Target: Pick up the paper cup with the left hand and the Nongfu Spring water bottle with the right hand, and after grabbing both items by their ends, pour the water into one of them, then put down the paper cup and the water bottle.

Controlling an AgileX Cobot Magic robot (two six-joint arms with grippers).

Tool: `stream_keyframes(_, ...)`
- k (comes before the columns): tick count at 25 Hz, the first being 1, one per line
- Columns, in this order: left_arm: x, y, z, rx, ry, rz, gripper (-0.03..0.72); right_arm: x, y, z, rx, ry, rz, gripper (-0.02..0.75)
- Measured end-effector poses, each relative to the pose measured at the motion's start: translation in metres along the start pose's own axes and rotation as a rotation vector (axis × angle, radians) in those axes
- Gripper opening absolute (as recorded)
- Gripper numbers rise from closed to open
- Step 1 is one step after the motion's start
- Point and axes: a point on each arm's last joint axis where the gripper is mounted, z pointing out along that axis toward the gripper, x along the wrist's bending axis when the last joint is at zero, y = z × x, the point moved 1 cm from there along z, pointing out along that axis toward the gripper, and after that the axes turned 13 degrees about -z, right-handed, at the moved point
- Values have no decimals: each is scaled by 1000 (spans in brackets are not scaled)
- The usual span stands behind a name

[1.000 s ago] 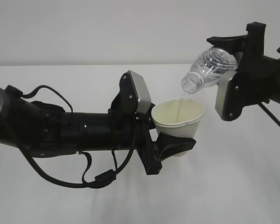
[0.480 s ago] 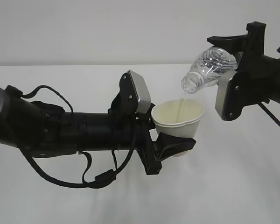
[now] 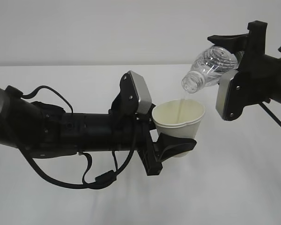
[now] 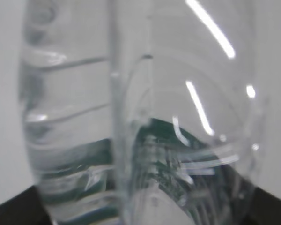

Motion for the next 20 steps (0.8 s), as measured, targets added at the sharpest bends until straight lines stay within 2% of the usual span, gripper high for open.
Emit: stream_keyframes(20,0,0,0,0,0,0,430,-3,-2,2,3,-17,-16,484)
